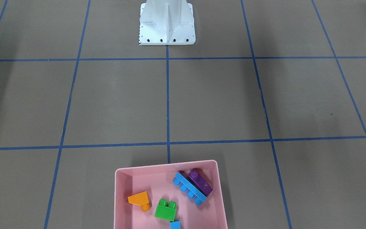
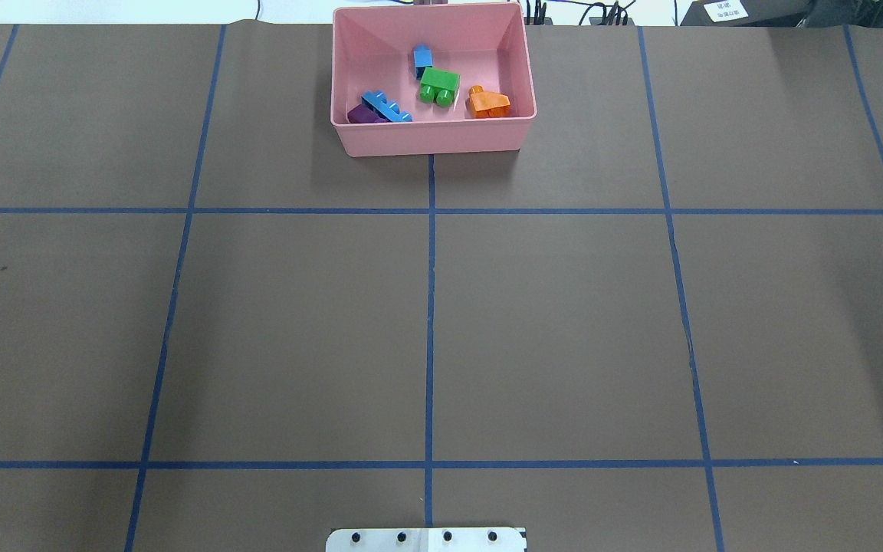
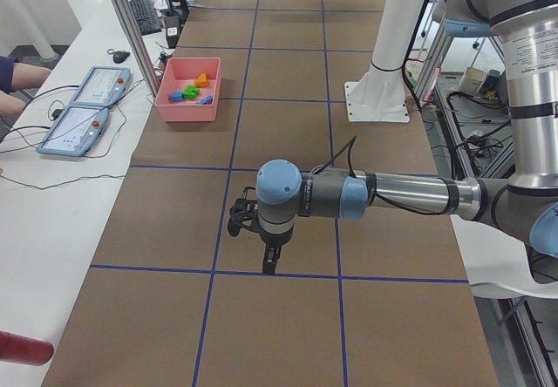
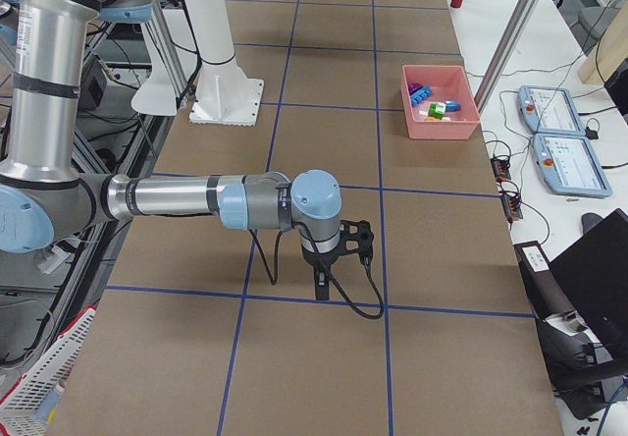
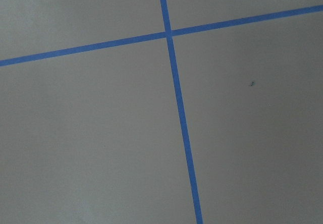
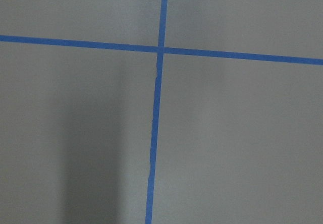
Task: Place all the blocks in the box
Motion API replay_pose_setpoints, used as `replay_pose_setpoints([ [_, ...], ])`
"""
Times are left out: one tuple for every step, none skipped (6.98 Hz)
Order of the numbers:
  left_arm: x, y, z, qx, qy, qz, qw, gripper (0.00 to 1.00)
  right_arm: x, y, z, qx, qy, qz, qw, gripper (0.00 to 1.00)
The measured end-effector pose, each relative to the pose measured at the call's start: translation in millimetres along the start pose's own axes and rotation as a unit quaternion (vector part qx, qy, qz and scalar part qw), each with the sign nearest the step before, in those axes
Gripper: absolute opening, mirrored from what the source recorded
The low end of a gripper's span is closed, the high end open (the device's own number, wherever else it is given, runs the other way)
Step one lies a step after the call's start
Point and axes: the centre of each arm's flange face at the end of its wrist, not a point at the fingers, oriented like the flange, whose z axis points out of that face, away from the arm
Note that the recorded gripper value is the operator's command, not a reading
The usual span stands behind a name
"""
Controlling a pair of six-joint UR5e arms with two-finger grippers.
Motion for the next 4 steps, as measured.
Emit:
replay_pose_setpoints([
  [0.0, 0.0, 0.0, 0.0, 0.0, 0.0, 1.0, 1.0, -0.1, 0.0, 0.1, 0.0, 0.0, 0.0, 1.0, 1.0],
  [0.0, 0.0, 0.0, 0.0, 0.0, 0.0, 1.0, 1.0, -0.1, 0.0, 0.6, -0.001, 0.0, 0.0, 1.0, 1.0],
  [0.0, 0.1, 0.0, 0.0, 0.0, 0.0, 1.0, 1.0, 0.0, 0.6, 1.5, -0.002, 0.0, 0.0, 1.0, 1.0],
  [-0.2, 0.1, 0.2, 0.0, 0.0, 0.0, 1.0, 1.0, -0.2, 0.9, 2.1, -0.002, 0.0, 0.0, 1.0, 1.0],
])
